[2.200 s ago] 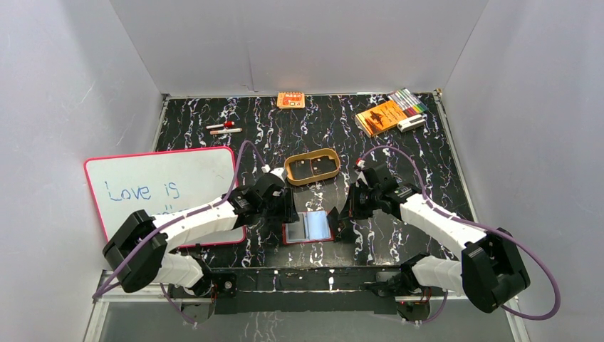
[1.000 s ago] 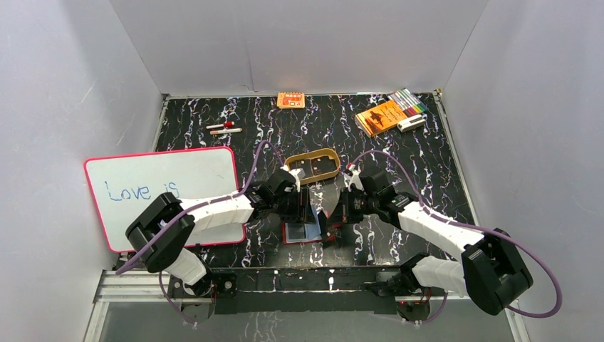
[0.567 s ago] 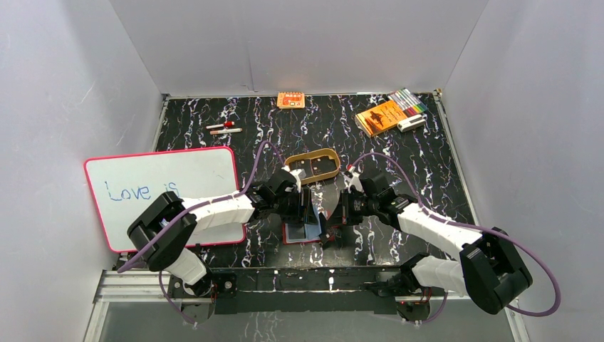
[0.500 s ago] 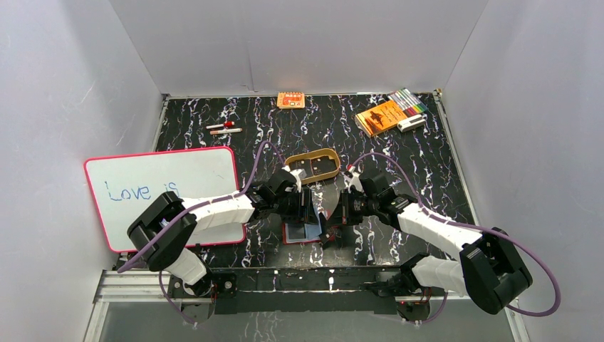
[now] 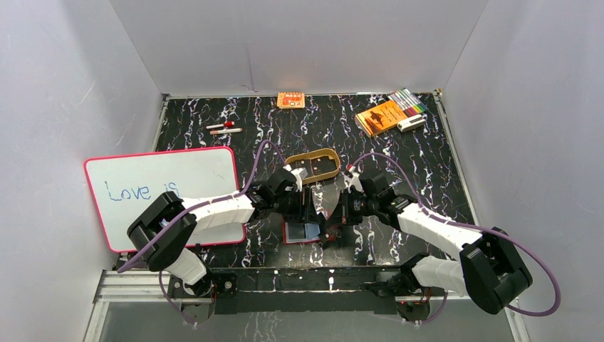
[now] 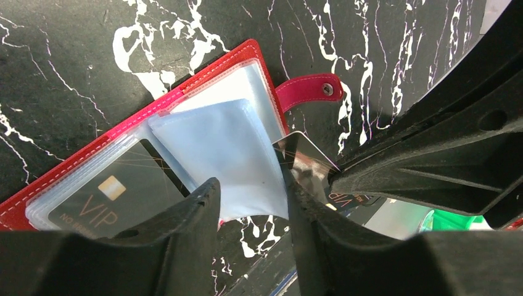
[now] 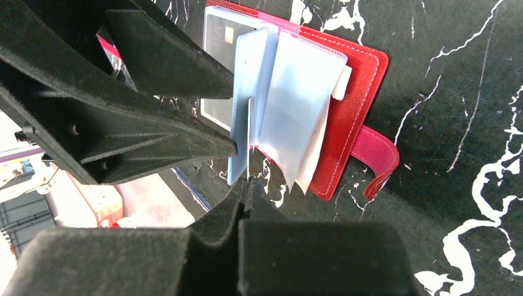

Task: Put the credit cards into the card holder
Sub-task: Turn over the card slot in the card holder.

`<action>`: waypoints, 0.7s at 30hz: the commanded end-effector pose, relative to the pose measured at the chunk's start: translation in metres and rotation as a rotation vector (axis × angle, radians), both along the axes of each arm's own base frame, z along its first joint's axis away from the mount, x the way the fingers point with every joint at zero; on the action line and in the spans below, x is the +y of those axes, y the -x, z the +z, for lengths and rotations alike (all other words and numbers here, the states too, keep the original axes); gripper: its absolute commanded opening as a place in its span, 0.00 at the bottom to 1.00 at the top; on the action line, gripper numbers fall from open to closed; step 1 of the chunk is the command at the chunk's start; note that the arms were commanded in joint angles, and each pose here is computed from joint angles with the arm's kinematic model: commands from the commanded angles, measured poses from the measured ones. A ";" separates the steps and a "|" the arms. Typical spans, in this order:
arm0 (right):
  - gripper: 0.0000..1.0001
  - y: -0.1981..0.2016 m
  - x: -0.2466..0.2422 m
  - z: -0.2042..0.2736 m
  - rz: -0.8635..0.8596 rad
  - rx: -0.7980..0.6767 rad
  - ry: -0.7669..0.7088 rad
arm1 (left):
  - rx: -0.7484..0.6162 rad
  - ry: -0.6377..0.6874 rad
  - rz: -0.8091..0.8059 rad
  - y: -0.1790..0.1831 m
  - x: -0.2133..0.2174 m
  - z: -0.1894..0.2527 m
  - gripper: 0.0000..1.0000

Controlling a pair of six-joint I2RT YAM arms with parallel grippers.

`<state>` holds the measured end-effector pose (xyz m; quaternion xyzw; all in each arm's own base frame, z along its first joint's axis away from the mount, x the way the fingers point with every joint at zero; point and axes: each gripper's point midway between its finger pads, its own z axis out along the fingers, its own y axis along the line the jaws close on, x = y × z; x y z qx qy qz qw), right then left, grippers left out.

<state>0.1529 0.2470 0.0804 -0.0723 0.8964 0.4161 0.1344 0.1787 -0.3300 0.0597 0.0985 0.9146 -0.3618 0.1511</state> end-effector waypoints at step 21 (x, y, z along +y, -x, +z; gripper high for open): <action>0.00 -0.009 -0.009 0.028 -0.029 -0.135 0.057 | -0.099 -0.180 0.126 -0.014 0.042 0.019 0.50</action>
